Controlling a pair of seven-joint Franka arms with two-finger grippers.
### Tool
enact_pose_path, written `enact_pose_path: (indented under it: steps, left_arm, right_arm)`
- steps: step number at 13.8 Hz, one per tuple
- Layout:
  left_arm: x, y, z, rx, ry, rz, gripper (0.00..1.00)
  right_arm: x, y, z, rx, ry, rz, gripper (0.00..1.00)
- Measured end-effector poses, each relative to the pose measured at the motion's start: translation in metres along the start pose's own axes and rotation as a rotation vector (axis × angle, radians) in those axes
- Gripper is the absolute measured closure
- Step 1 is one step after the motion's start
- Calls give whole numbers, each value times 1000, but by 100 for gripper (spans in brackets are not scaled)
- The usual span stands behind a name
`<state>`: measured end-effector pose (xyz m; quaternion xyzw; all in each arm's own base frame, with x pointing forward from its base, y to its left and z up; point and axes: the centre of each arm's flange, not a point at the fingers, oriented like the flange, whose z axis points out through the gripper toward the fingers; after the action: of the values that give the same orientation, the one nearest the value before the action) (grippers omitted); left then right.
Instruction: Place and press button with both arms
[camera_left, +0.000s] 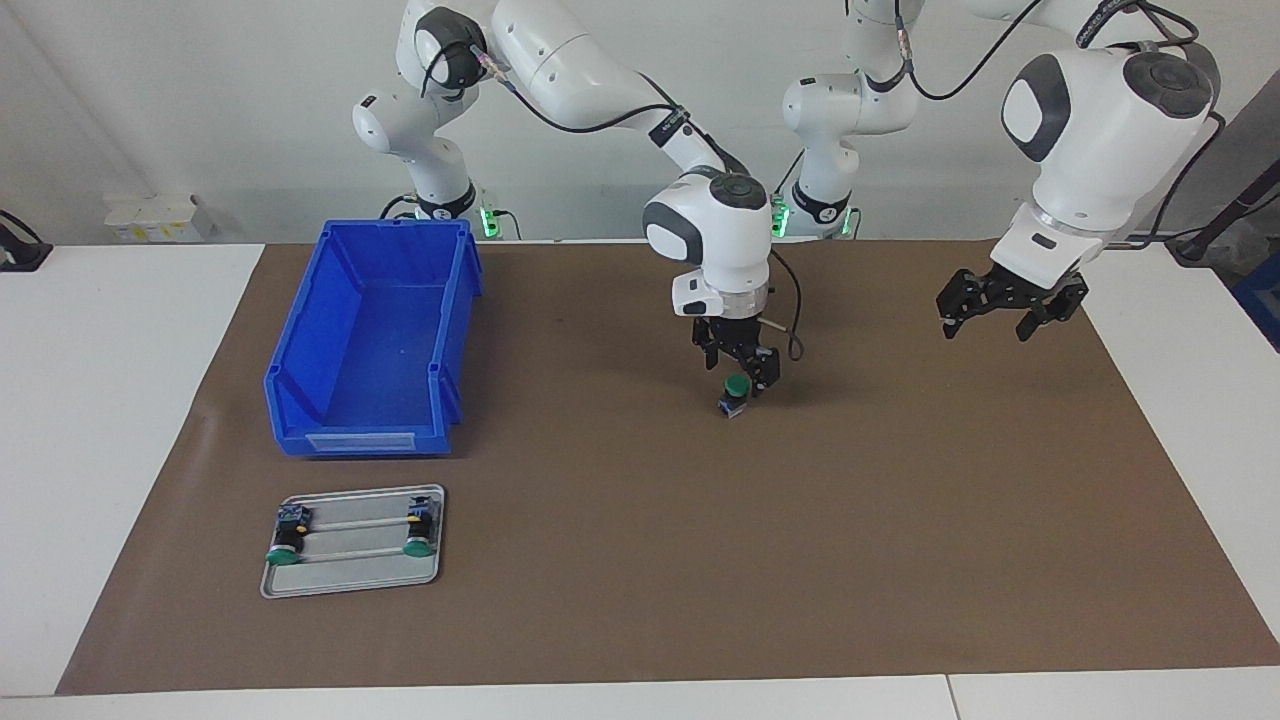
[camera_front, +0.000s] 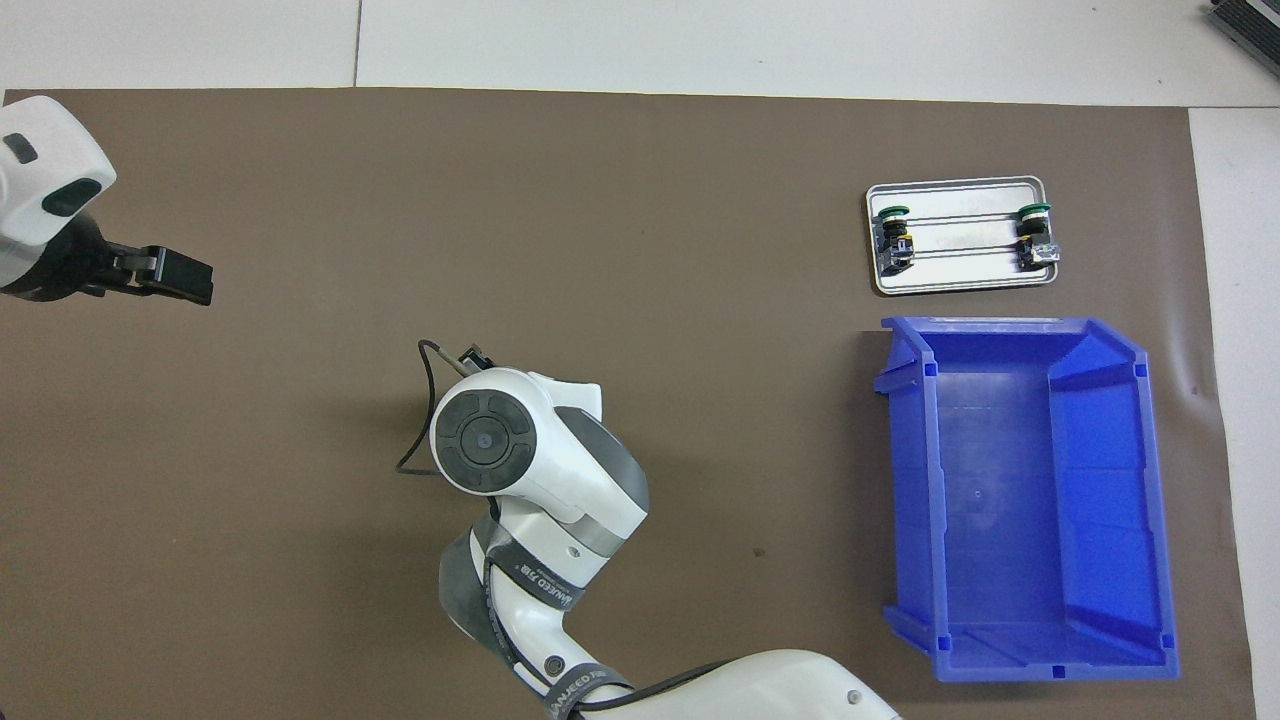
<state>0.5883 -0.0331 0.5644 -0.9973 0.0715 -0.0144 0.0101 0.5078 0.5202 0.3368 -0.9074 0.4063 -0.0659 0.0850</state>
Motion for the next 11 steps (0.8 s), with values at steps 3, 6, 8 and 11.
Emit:
enact_pose_path:
  steps: [3, 6, 8, 11]
  left_arm:
    - [-3, -1, -1, 0, -1, -2, 0]
    - [-6, -3, 3, 0, -11, -6, 0]
    - [-7, -6, 4, 0, -12, -11, 0]
    - [-9, -10, 1, 1, -7, -18, 0]
  right_arm:
    - [4, -2, 0, 21, 0, 6, 4]
    - [3, -2, 0, 22, -1, 5, 26]
    - [1, -2, 2, 19, -1, 2, 53]
    - [7, -1, 3, 11, 2, 0, 59]
